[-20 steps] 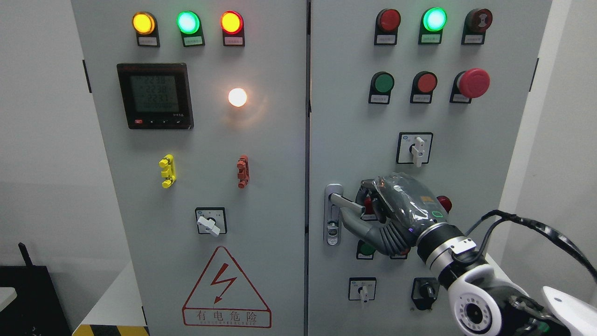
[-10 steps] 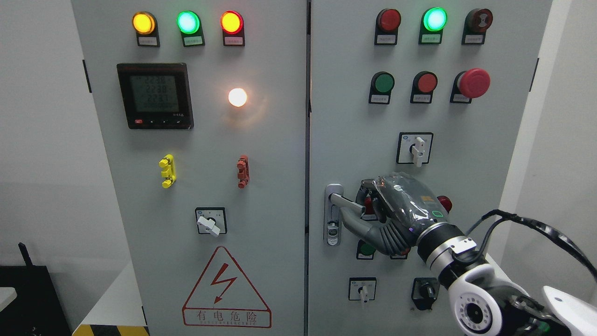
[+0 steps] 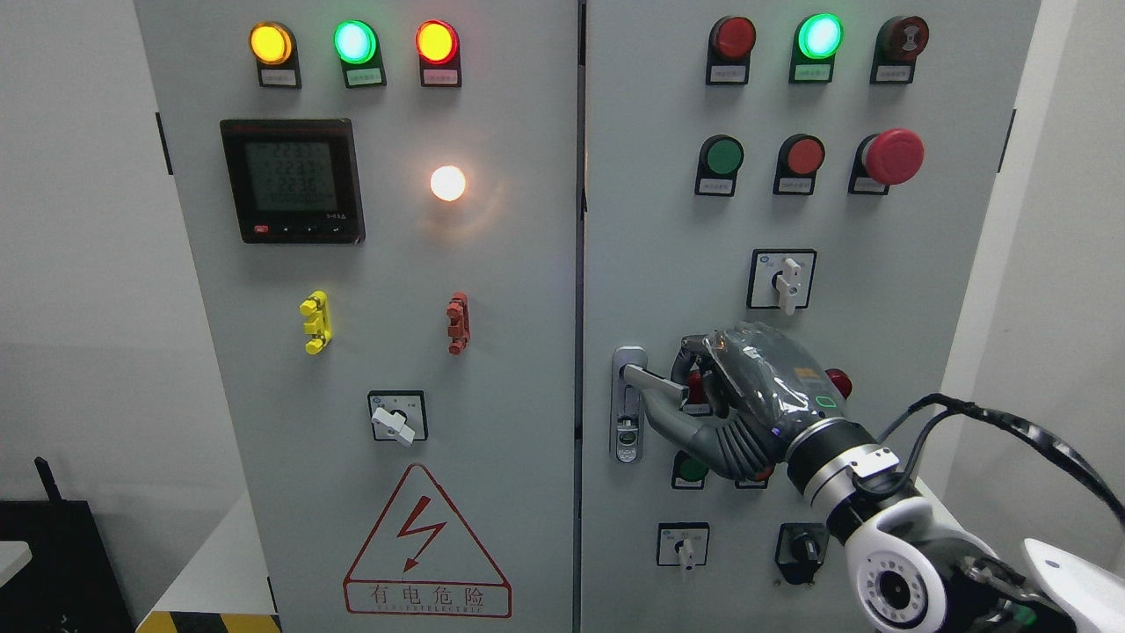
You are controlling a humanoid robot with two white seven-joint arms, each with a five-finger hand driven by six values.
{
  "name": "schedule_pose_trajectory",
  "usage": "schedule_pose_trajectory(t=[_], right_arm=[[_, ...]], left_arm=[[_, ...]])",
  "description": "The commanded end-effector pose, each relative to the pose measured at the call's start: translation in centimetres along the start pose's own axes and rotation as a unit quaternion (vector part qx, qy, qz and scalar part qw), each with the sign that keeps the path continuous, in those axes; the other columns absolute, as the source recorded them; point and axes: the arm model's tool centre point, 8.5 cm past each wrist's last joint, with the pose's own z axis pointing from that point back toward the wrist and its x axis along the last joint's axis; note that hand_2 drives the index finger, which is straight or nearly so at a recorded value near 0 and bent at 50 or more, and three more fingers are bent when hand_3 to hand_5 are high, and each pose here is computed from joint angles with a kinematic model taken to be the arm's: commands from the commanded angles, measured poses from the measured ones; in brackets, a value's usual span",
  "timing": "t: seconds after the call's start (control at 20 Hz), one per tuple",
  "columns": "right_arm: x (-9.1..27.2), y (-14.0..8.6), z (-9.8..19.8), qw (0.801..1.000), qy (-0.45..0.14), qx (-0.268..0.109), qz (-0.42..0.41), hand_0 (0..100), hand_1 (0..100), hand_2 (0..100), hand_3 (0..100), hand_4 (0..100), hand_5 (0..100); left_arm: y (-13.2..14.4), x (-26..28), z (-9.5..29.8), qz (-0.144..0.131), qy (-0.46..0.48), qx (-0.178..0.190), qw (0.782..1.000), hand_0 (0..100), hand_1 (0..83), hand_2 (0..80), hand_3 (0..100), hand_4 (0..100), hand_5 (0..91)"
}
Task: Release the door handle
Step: 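Keep the right hand gripping the turned silver handle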
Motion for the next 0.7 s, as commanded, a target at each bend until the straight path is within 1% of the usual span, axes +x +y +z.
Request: schedule_pose_trajectory(t=[0.0,0.65], right_arm=[[0.01,0.09,0.03,1.000,0.000,0.002,-0.005,47,36,71,100,100,99],[-0.06,0.10,0.06,1.000,0.001,0.001,-0.004,48,36,73,100,100,99]], left_arm=[[-0.21,1.03,-0.13,0.001,-0.015,-0.003,1.000,12,38.9,0.0,0,0,0.0],[-0.21,1.03,-0.13,0.001,-0.015,-0.003,1.000,12,38.9,0.0,0,0,0.0]])
